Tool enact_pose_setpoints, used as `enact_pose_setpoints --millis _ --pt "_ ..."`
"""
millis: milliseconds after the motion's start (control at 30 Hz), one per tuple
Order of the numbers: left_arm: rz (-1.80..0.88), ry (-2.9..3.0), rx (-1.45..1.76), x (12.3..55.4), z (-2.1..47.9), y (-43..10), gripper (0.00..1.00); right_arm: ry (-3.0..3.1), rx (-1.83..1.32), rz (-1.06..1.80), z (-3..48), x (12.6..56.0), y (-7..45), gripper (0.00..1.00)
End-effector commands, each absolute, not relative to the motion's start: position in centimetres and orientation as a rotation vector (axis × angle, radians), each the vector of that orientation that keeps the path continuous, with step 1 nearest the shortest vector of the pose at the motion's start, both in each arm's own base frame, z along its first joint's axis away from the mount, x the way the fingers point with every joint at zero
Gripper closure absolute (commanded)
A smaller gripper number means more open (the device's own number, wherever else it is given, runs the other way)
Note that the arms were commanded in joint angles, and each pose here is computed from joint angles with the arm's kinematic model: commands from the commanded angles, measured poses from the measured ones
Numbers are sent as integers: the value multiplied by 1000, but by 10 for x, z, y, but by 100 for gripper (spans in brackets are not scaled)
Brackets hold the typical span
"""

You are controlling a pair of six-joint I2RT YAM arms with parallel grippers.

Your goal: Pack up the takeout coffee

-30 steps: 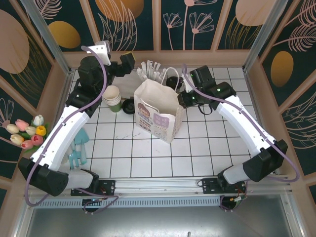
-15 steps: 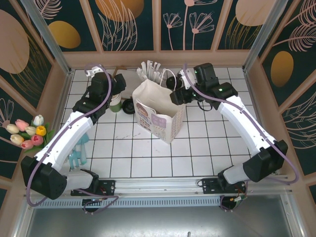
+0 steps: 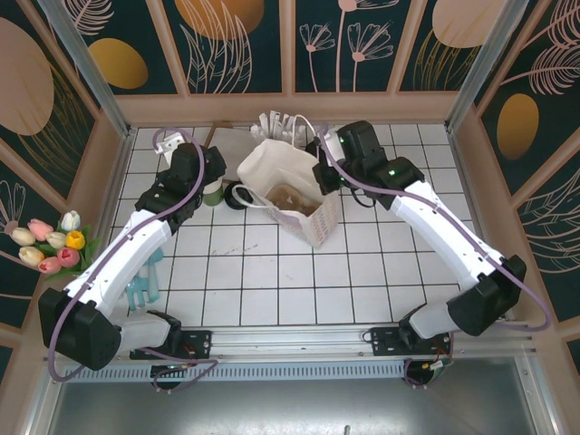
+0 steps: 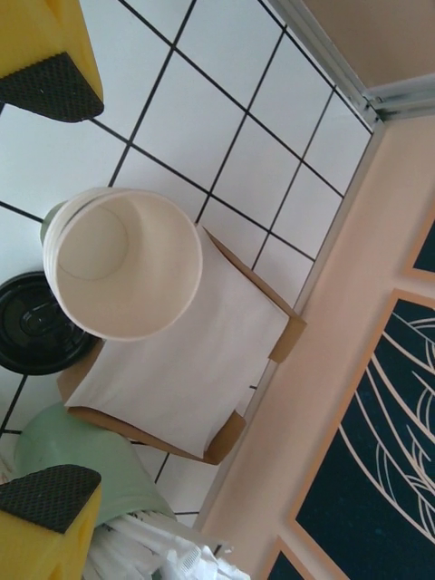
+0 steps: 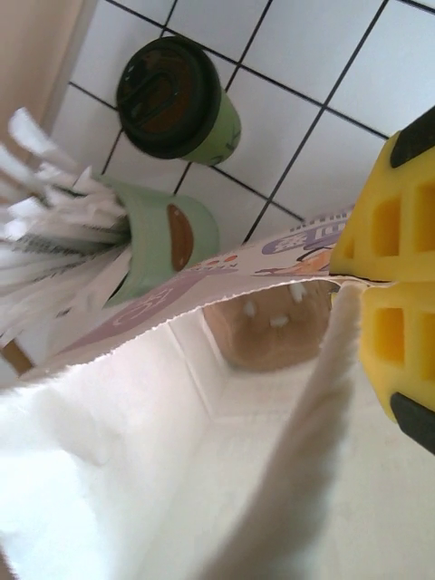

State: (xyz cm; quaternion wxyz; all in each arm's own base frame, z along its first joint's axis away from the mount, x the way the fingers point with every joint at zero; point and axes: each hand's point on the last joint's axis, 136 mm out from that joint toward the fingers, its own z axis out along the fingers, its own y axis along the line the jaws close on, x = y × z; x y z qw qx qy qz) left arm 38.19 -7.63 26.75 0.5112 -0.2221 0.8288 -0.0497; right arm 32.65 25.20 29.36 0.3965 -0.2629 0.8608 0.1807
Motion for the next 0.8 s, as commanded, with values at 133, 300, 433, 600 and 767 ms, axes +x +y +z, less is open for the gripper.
enact_pose_setpoints --millis 133,300,433,600,767 --pt "-181 1933 -485 385 292 -82 2 2300 -303 453 268 325 237 100" --pt "-224 1918 -450 383 296 -87 1 2320 -126 380 267 327 238 100" --pt "-239 1917 -432 381 297 -89 2 2326 -66 311 264 325 241 100" --pt "-250 1894 -431 377 300 -87 2 2322 34 289 261 325 243 100" --pt "-283 1823 -425 372 307 -85 1 2296 45 255 268 322 252 100"
